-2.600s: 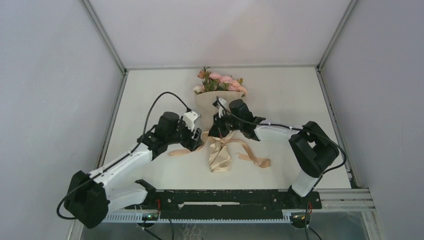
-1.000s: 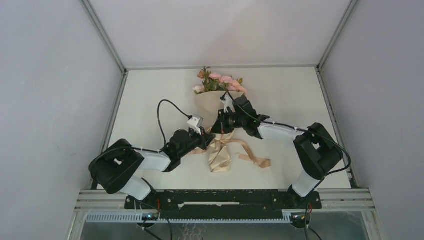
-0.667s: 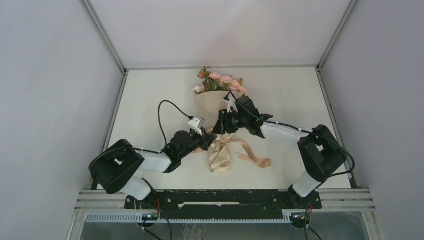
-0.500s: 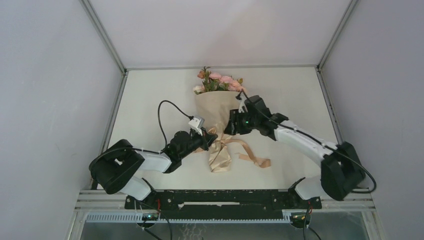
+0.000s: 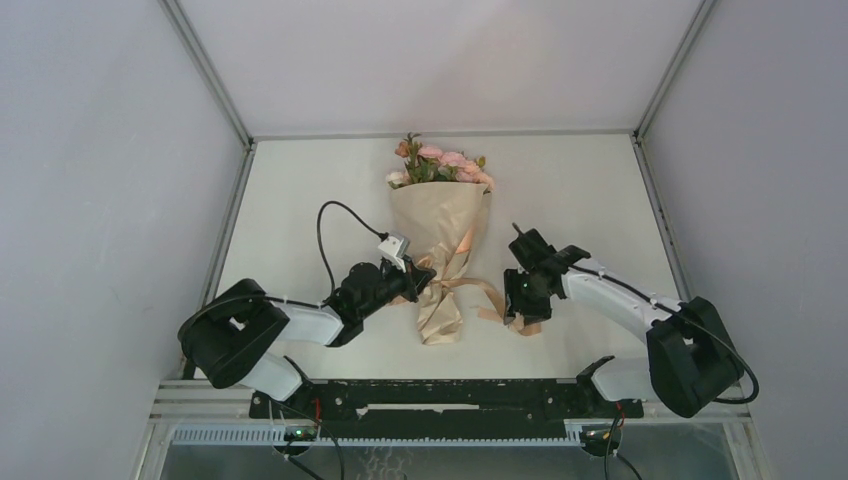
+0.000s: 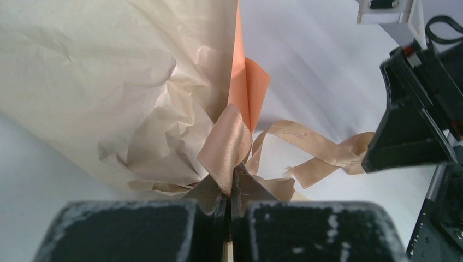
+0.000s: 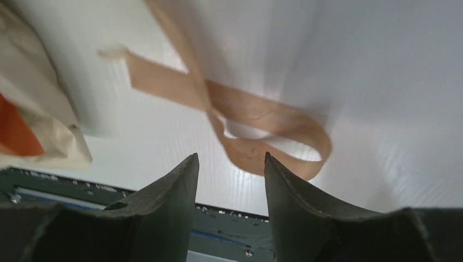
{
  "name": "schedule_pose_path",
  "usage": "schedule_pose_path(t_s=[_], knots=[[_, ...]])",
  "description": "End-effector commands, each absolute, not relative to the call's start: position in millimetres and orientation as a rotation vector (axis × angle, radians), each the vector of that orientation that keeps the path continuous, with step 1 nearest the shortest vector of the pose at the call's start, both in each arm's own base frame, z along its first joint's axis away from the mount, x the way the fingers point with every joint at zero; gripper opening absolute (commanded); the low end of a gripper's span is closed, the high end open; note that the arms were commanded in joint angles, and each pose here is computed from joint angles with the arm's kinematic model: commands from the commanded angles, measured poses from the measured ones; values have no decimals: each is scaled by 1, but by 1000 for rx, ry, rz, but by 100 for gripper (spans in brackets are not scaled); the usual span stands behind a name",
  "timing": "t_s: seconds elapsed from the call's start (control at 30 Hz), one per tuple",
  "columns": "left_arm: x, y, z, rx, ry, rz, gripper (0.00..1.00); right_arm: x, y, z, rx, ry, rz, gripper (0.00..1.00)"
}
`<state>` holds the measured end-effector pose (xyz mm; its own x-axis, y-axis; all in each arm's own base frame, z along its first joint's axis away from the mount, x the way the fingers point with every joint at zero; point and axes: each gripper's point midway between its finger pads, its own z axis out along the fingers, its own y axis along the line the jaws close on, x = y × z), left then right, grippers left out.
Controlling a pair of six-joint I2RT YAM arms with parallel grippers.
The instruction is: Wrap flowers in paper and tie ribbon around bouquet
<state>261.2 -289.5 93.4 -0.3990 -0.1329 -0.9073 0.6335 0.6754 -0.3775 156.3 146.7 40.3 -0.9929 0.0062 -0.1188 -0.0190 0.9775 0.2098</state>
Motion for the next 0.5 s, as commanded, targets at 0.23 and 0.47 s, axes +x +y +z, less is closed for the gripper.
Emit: schedule_pose_path(t_s=[0.23, 0.47], knots=[[260, -293, 113, 421, 1715, -885, 0, 192, 92, 57, 503, 2773, 227, 55], [261, -296, 113, 437, 1719, -891, 0, 184, 97, 24, 644, 2810, 359, 54]])
